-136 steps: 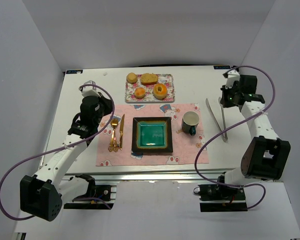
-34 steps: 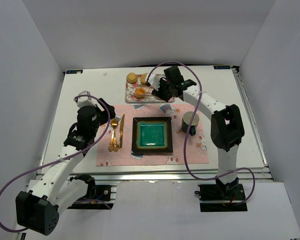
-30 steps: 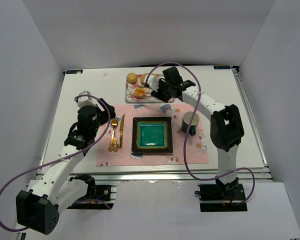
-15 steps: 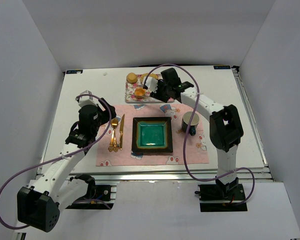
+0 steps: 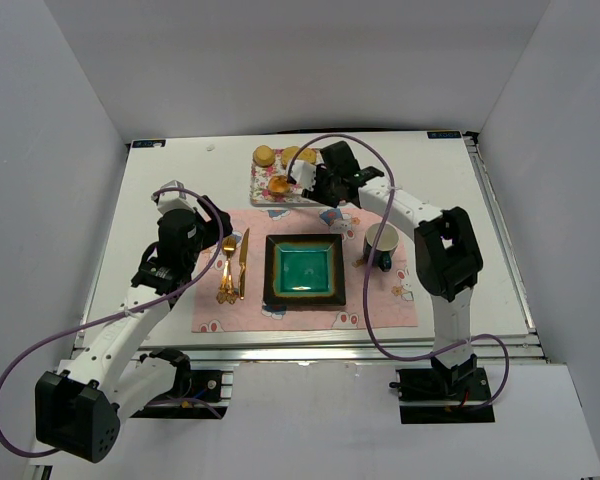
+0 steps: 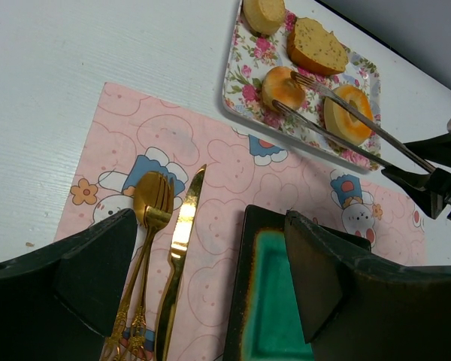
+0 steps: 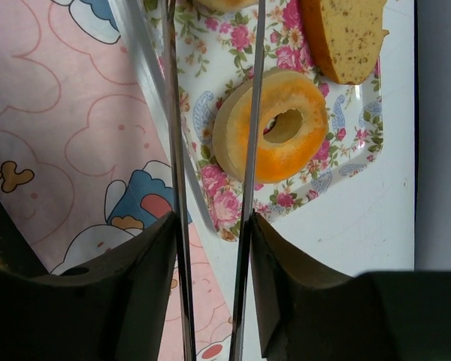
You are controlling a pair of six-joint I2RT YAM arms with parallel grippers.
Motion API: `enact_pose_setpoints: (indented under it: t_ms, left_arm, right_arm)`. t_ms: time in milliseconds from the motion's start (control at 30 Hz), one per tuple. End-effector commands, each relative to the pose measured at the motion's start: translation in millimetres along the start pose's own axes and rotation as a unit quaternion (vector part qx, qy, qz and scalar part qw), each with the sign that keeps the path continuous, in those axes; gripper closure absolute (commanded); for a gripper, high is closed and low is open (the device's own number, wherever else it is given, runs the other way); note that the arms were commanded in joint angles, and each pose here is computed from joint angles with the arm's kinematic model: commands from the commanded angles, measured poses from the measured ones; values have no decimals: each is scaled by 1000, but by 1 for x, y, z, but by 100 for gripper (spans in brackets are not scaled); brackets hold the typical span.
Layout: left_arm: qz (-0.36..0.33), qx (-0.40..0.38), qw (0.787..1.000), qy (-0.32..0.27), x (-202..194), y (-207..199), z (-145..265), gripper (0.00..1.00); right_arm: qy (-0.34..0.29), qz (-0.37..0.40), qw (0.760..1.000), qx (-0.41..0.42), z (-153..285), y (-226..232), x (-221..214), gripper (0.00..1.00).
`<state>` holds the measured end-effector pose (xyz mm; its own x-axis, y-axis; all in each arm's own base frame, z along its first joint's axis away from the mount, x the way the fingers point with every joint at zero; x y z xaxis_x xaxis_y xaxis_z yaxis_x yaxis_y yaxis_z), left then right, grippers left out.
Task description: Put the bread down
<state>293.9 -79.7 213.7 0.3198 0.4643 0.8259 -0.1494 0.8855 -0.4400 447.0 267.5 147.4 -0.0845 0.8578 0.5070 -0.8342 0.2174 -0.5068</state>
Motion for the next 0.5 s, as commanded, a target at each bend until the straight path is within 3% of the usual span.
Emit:
enact_pose_setpoints:
  t_ms: [0,233,467]
  left_arm:
    - [0,-2,1000,-16,9,-2,1,11]
    - [1,-2,1000,-20,11,-2,1,12]
    - [1,-1,1000,-21,11,-2,1,12]
  right_arm:
    - [-1,17,1000,-16,-6,-3,3,56]
    - [9,21,999,-26,-3,-8,2,86]
    - [-19,11,1000,-18,12,-6,12,98]
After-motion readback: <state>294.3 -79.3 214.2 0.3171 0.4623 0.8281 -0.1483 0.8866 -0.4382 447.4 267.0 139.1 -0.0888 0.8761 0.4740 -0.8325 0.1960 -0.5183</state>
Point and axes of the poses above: each gripper's point midway between its finger pads, its own z axis back along the fingers, its own y axis along the line the jaws close on, x = y × z, the point moved 4 cm from there along z, back along the fingers
